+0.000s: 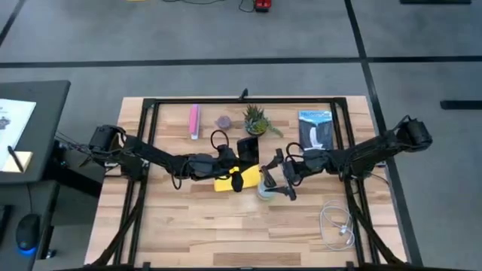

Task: Apply microfiber cloth
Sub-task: Spray the back of the cellphone with the spray bottle

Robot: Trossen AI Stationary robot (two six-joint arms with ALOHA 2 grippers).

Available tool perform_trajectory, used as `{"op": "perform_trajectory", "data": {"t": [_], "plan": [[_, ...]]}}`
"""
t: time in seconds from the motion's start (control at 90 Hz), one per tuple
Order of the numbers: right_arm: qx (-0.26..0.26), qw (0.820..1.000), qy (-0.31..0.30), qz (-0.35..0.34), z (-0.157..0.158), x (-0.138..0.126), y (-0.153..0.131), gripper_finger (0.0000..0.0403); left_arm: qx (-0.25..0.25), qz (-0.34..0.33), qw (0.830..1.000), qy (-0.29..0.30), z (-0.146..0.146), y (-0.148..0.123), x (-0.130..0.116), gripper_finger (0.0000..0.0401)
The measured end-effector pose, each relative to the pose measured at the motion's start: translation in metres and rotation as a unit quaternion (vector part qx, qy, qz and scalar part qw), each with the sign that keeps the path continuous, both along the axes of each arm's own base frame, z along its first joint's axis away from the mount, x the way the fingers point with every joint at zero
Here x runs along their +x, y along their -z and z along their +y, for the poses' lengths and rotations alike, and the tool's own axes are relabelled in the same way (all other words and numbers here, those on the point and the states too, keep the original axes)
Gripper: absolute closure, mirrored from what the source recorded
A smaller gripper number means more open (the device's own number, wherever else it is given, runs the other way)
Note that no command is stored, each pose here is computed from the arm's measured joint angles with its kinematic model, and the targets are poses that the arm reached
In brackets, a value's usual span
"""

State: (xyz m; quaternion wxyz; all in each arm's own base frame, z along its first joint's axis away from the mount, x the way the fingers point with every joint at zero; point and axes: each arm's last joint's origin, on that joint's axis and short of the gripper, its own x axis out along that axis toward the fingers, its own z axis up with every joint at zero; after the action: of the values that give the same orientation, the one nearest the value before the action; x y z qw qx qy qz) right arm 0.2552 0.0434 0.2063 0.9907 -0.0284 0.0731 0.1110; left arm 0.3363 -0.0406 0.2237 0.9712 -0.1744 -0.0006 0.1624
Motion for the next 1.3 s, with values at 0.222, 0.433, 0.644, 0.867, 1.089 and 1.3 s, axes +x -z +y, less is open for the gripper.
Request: {"op": "perform_trajectory", "data": {"t": [0.222, 0.433, 0.644, 0.867, 1.089, 1.3], "plan": [[0.000, 1.000, 0.001, 0.000, 0.000, 0.000, 0.000, 0.0079, 0.000, 0.000, 1.000, 0.000, 0.000, 0.000, 0.000, 0.0390], [-0.001, 1.000, 0.002, 0.002, 0.000, 0.000, 0.000, 0.0078, 0.002, 0.001, 1.000, 0.000, 0.000, 0.000, 0.000, 0.0390], [-0.006, 1.000, 0.017, 0.008, -0.001, 0.000, 0.002, 0.0048, 0.002, 0.002, 1.000, 0.000, 0.000, 0.000, 0.000, 0.0390], [-0.010, 0.999, 0.030, 0.007, -0.008, 0.001, 0.002, 0.0015, 0.000, 0.002, 1.000, 0.000, 0.000, 0.000, 0.000, 0.0390], [-0.033, 0.999, 0.034, -0.025, -0.011, 0.002, -0.004, 0.0011, 0.008, 0.004, 1.000, 0.001, 0.000, 0.000, 0.000, 0.0390], [-0.022, 0.999, 0.028, -0.024, -0.010, 0.002, -0.004, 0.0016, 0.013, 0.006, 1.000, 0.001, 0.000, 0.000, 0.000, 0.0390]]}}
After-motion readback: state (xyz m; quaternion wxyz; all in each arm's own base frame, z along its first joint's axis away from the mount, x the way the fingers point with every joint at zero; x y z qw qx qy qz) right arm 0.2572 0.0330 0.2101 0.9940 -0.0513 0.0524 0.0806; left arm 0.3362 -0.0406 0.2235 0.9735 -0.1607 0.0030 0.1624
